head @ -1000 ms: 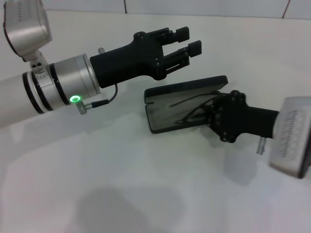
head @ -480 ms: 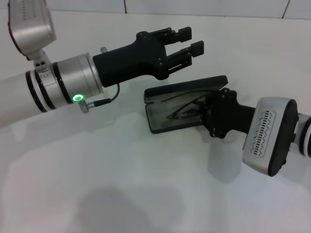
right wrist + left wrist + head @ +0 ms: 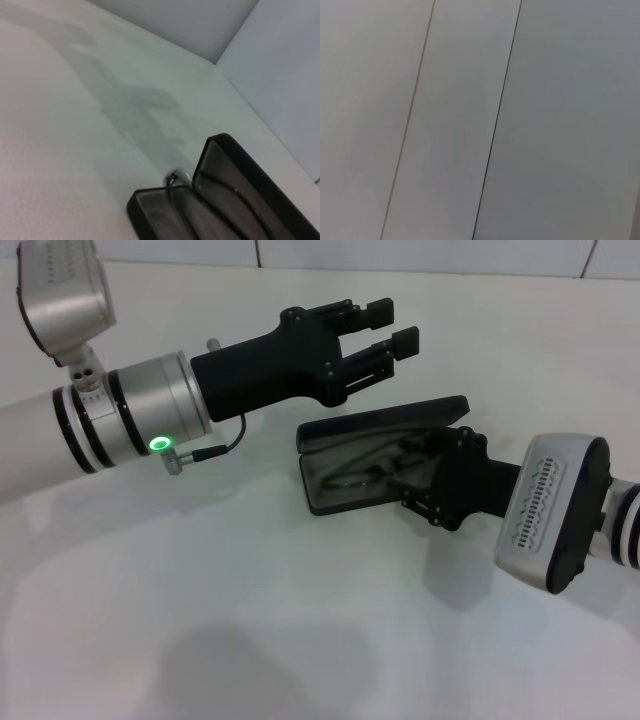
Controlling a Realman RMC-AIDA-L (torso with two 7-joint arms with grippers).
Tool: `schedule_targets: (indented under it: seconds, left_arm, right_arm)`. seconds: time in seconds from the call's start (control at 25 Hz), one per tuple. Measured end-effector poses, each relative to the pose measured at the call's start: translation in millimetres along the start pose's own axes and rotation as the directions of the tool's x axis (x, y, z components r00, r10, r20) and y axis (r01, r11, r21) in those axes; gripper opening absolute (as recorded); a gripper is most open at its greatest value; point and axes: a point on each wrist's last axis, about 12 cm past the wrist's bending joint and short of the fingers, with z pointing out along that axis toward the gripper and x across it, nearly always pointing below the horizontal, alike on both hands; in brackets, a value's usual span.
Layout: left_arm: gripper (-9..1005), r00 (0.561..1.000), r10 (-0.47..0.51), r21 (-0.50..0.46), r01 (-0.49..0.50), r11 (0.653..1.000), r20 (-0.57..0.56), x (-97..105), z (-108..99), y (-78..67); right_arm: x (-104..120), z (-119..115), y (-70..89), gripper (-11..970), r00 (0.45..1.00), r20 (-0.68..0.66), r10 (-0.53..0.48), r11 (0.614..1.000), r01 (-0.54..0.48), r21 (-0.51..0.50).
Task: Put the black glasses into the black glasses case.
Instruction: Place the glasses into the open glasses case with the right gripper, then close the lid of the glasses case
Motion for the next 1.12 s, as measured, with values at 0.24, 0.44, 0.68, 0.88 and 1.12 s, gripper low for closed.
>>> schedule_targets:
  seconds: [0.24, 0.44, 0.68, 0.88, 1.12]
  left_arm:
    - [502, 1.000, -0.005, -0.010, 0.005, 1.000, -0.003, 2.2, -4.3, 0.3]
    - [502, 1.000, -0.011, -0.009, 0.010, 1.000, -0.007, 3.0, -4.6, -0.1]
    - [502, 0.999, -0.018, -0.044, 0.017, 0.999, -0.028, 5.6, -2.8, 3.7]
    - [503, 0.994, -0.068, -0.144, 0.056, 0.988, -0.083, 9.6, 6.2, 16.5]
    - [502, 0.967, -0.101, -0.218, 0.049, 0.975, -0.234, 15.5, 34.4, 28.1]
  right_arm:
    - [-2.9, -10.1, -4.5, 423, 0.992, 0.066, 0.106, 0.993, -0.102, -0.061]
    - [5.3, -26.4, -15.3, 469, 0.979, 0.068, 0.194, 0.975, -0.185, -0.126]
    - [20.2, -64.1, -28.1, 476, 0.936, 0.142, 0.323, 0.934, -0.291, -0.206]
    - [46.9, -110.5, -38.8, 482, 0.862, 0.222, 0.456, 0.883, -0.407, -0.234]
    - [66.6, -140.6, -35.1, 489, 0.826, 0.221, 0.519, 0.846, -0.461, -0.267]
